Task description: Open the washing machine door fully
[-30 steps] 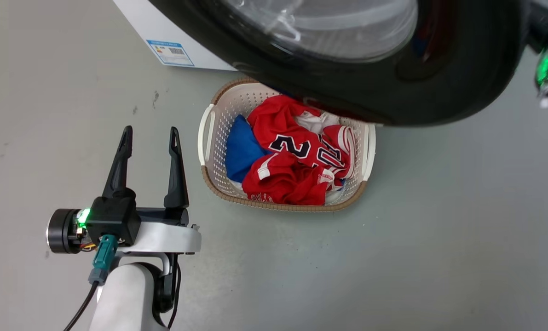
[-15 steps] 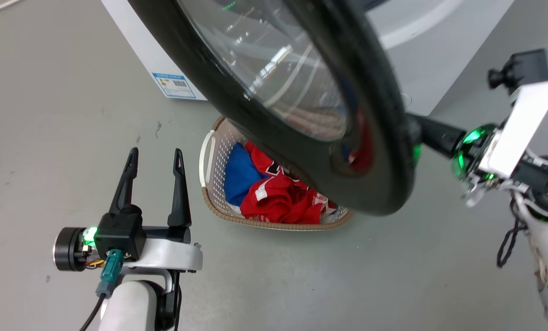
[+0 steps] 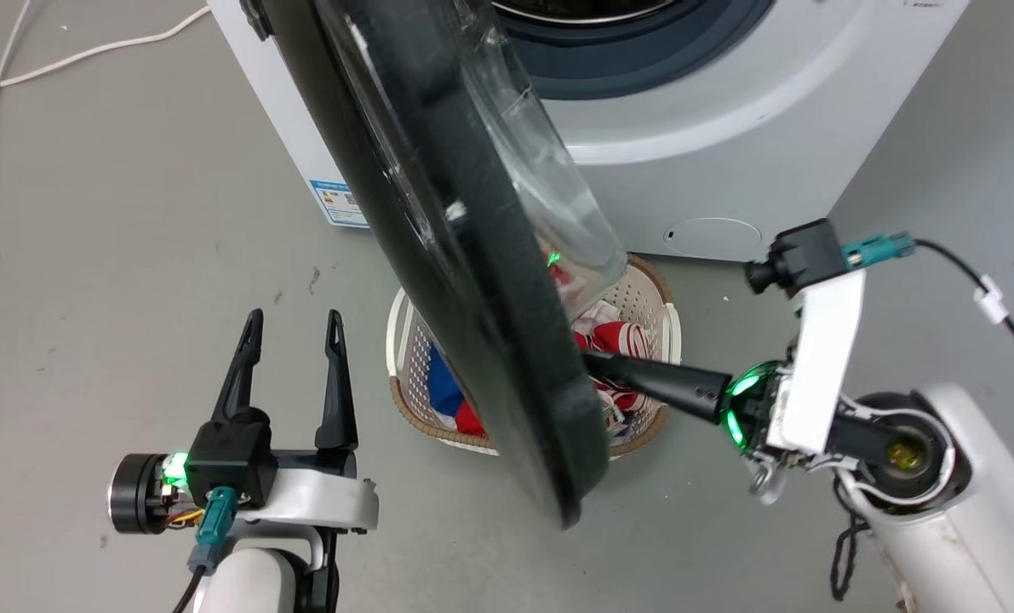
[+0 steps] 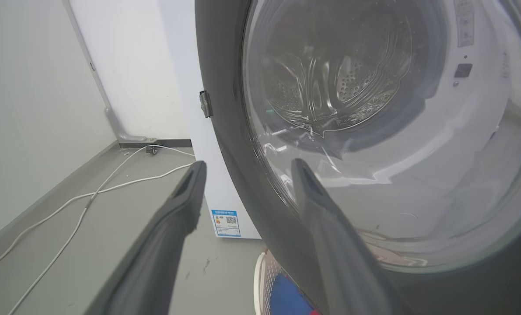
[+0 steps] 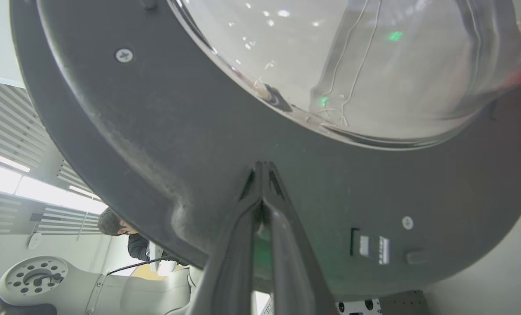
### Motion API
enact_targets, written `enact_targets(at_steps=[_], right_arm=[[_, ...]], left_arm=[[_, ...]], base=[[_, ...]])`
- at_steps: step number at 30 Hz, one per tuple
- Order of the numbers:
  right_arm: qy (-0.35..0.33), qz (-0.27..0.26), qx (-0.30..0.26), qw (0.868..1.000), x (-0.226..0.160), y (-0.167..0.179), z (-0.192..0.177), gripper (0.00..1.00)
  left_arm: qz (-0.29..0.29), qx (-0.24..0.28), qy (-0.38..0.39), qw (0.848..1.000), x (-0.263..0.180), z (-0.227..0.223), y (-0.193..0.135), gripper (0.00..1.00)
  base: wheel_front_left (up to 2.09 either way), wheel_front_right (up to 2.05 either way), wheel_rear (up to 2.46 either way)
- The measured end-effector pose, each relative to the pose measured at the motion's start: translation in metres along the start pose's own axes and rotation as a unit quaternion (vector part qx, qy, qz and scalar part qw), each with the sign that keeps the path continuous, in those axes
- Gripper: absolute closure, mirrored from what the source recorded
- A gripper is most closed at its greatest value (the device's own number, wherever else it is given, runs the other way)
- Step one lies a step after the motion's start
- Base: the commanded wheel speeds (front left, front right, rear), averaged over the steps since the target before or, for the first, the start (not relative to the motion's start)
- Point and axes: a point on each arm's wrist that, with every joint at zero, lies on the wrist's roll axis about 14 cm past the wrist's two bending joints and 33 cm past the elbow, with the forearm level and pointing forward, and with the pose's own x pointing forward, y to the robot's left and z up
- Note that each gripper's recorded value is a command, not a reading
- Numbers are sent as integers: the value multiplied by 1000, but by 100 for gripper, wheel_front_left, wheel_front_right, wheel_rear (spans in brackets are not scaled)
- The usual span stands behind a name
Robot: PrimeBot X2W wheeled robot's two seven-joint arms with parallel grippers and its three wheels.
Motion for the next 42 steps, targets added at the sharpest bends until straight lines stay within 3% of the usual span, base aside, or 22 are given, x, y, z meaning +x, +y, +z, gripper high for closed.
enact_targets(at_steps=[14, 24, 28, 31, 32, 35, 36, 37, 38, 39, 42], right_arm=[[39, 17, 30, 999, 13, 8, -45, 100], [-94, -11, 28, 995, -23, 8, -19, 100], [-192, -18, 15, 981, -52, 13, 3, 100], [-275, -28, -13, 961, -78, 21, 22, 100], [-298, -29, -19, 954, -86, 24, 26, 87], [-359, -22, -17, 933, -108, 30, 31, 95], [-379, -17, -17, 925, -115, 35, 33, 88], [-398, -13, -18, 917, -123, 38, 35, 64], [-421, -10, -18, 907, -133, 40, 37, 50], [-443, -9, -16, 896, -143, 41, 39, 0], [-500, -19, -22, 866, -171, 41, 41, 0]], left_arm=[[16, 2, -3, 1000, -15, 6, 10, 0], [16, -2, -7, 1000, -32, 12, 10, 0], [14, -1, -11, 1000, -42, 16, 9, 0], [10, -3, -15, 1000, -47, 19, 7, 0], [8, -3, -16, 1000, -48, 20, 6, 0], [3, -3, -19, 1000, -53, 22, 4, 0], [2, -2, -21, 1000, -54, 23, 4, 0], [2, -2, -22, 1000, -55, 24, 3, 0], [1, -2, -23, 1000, -57, 24, 3, 0], [0, -2, -24, 1000, -58, 25, 3, 0], [-1, -3, -27, 1000, -59, 27, 2, 0]], base=[[0, 0, 0], [0, 0, 0], [0, 0, 0], [0, 0, 0], [0, 0, 0], [0, 0, 0], [0, 0, 0], [0, 0, 0], [0, 0, 0], [0, 0, 0], [0, 0, 0]])
